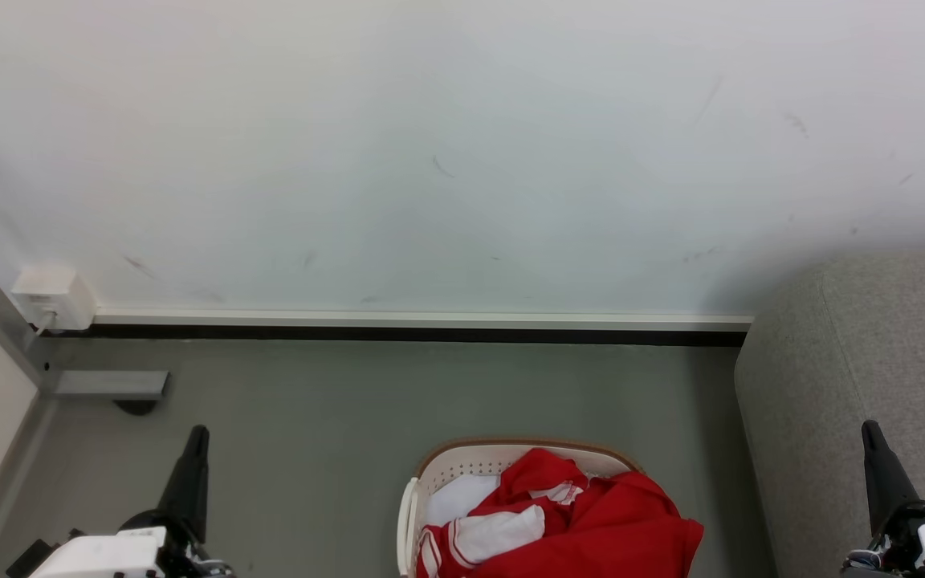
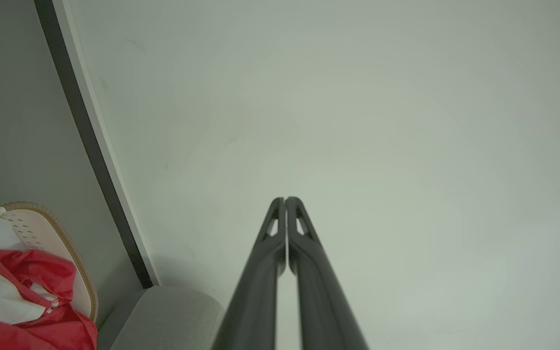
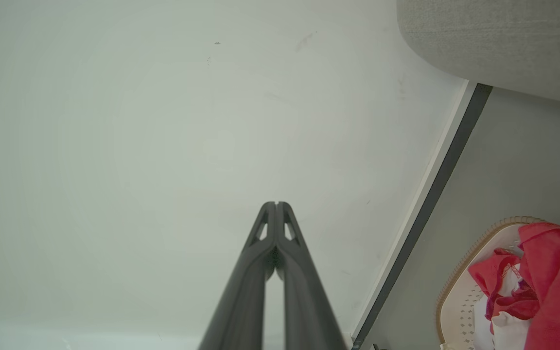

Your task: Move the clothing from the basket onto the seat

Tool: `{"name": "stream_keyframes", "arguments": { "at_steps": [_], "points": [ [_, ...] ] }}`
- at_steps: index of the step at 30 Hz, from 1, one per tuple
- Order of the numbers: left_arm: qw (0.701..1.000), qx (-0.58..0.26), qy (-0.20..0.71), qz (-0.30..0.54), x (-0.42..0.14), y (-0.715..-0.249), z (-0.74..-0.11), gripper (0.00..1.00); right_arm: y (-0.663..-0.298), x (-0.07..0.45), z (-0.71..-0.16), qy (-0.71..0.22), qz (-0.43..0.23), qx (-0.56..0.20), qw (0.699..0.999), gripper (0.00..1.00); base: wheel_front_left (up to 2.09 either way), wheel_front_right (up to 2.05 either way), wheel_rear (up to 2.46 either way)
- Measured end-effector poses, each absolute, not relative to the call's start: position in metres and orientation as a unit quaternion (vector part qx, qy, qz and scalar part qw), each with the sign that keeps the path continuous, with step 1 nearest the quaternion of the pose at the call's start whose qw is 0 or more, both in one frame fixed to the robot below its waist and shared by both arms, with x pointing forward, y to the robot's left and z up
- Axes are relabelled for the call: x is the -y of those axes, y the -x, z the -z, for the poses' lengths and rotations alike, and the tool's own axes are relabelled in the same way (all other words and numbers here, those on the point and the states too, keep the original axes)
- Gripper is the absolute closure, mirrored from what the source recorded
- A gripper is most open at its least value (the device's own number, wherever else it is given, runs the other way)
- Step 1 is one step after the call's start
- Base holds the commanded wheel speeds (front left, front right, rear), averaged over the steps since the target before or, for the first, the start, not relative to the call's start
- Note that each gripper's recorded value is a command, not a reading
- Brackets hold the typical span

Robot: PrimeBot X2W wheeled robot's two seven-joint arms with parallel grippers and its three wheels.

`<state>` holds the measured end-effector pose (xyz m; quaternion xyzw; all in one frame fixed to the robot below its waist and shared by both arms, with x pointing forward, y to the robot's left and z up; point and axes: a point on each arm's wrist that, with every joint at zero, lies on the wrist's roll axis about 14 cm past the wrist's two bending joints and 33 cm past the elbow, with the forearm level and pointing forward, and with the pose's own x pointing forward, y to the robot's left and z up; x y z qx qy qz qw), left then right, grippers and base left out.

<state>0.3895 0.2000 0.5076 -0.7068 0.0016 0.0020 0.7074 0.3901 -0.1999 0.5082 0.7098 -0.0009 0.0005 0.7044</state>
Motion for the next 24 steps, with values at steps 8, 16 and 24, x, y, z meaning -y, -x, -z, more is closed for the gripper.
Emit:
{"name": "stream_keyframes", "arguments": {
  "at_steps": [8,16,24],
  "points": [
    [0.707,-0.002,0.707,-0.002,-0.2000,-0.3894,-0.5076,1.00,-0.3901,0.1999,-0.5082,-0.710,-0.001,0.001,0.704,1.00,0.00,0.00,0.00],
    [0.707,-0.002,0.707,-0.002,-0.2000,-0.3894,-0.5076,1.00,-0.3901,0.1999,-0.5082,-0.710,0.000,0.001,0.704,1.00,0.00,0.00,0.00],
    [0.707,-0.002,0.707,-0.002,-0.2000,-0.3894,-0.5076,1.00,-0.3900,0.1999,-0.5082,-0.710,0.000,0.001,0.704,1.00,0.00,0.00,0.00]
  ]
}}
